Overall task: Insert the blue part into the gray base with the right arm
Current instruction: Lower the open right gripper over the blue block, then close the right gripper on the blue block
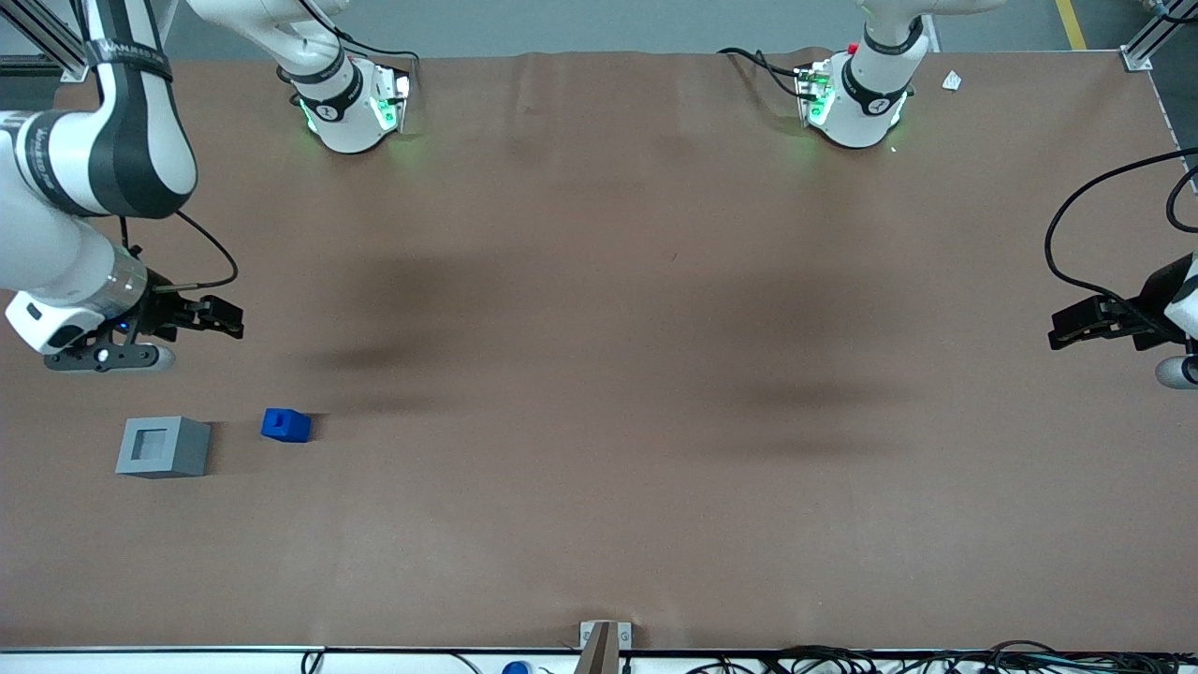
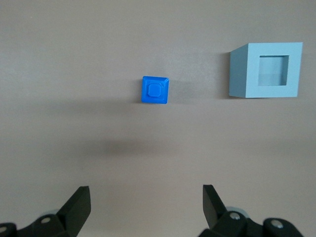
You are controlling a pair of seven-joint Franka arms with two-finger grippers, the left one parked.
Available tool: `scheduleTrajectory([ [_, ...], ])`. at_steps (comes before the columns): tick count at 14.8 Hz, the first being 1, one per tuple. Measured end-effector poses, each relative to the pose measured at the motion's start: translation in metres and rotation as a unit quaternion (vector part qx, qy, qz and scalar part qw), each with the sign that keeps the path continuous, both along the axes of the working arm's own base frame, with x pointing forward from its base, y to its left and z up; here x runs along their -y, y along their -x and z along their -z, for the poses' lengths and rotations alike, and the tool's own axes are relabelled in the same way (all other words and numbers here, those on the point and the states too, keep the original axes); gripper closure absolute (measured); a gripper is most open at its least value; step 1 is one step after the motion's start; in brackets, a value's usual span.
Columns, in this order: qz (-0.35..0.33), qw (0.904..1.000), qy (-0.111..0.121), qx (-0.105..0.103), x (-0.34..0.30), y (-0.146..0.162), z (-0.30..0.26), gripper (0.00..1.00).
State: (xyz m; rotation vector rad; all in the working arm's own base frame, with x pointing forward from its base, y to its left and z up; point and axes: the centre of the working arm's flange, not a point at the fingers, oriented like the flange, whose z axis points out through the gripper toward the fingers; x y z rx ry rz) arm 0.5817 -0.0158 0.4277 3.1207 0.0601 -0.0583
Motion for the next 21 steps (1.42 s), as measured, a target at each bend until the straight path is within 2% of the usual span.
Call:
scheduleTrajectory([
  [7,0.006,0.9987,0.010,0.050,0.011,-0.020,0.080,0.03],
  [8,0.006,0.9983,0.012,0.057,0.013,-0.023,0.088,0.07],
  [12,0.004,0.9968,0.018,0.078,0.013,-0.035,0.128,0.14],
  [15,0.002,0.9965,0.021,0.081,0.012,-0.038,0.162,0.16],
  [17,0.000,0.9970,0.021,0.075,0.011,-0.039,0.177,0.17],
  [21,-0.001,0.9971,0.020,0.073,0.008,-0.045,0.186,0.19],
])
